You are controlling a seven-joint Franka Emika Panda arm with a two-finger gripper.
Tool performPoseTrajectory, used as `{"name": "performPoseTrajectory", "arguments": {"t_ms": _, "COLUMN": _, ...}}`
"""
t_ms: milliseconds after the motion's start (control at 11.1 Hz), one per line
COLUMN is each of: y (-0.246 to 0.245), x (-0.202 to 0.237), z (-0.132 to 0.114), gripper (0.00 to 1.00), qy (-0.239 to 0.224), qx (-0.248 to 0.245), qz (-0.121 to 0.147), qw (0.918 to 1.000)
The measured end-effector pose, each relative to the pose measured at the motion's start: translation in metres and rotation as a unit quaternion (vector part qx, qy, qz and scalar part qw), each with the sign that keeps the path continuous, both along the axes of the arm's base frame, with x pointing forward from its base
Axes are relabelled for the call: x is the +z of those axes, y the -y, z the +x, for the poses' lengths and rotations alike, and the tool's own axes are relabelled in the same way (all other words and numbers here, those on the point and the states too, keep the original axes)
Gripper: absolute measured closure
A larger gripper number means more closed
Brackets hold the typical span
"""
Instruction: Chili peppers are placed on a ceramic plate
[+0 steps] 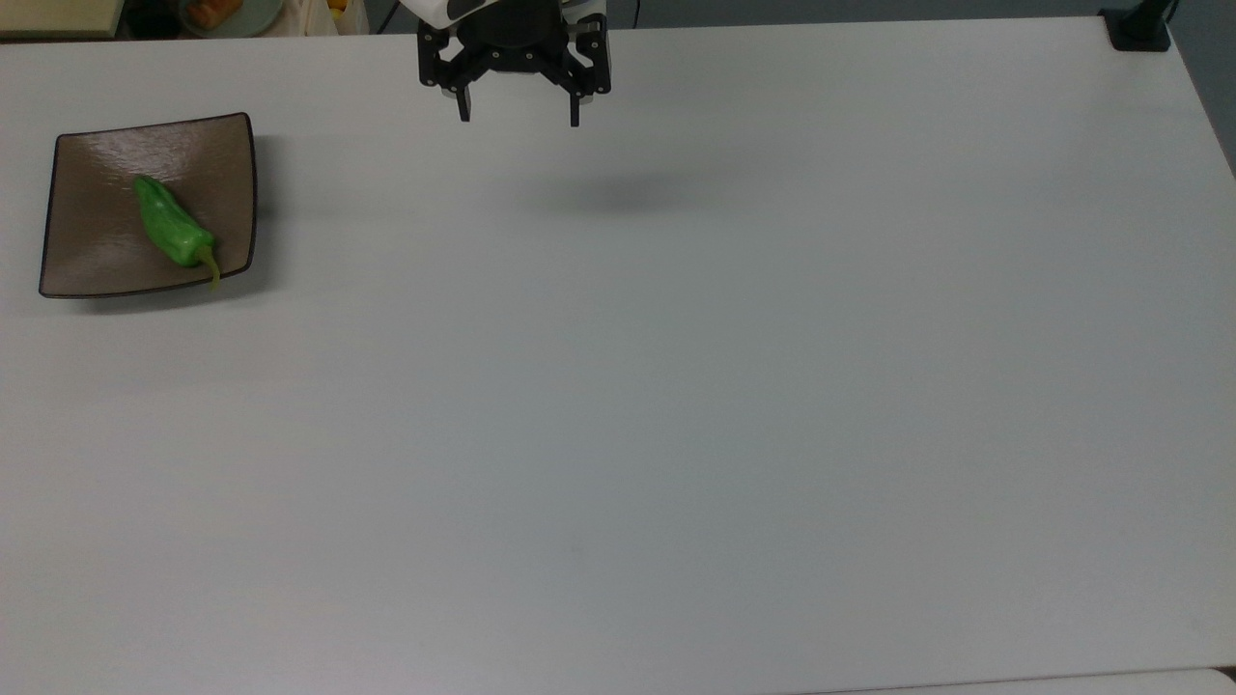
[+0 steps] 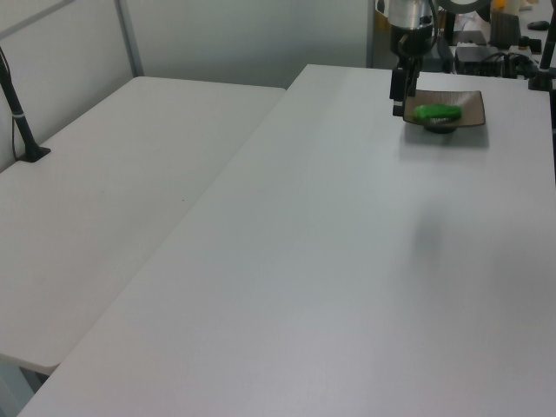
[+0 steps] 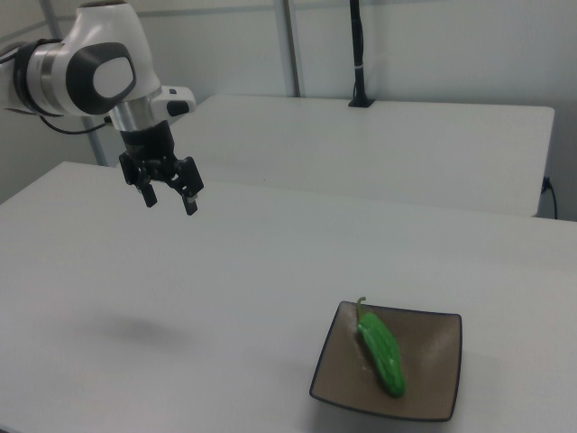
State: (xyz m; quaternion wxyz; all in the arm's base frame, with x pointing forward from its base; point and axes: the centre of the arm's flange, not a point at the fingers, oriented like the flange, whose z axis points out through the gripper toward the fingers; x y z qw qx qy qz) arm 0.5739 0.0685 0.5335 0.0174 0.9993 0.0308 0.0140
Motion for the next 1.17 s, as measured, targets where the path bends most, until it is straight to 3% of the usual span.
{"name": "performPoseTrajectory", "arguments": {"t_ms": 1171, "y": 0.033, "x": 0.008, "z": 0.001, "gripper": 0.0, "qy": 0.007, "qx": -0.02, "qz": 0.003, "qw": 0.9998}}
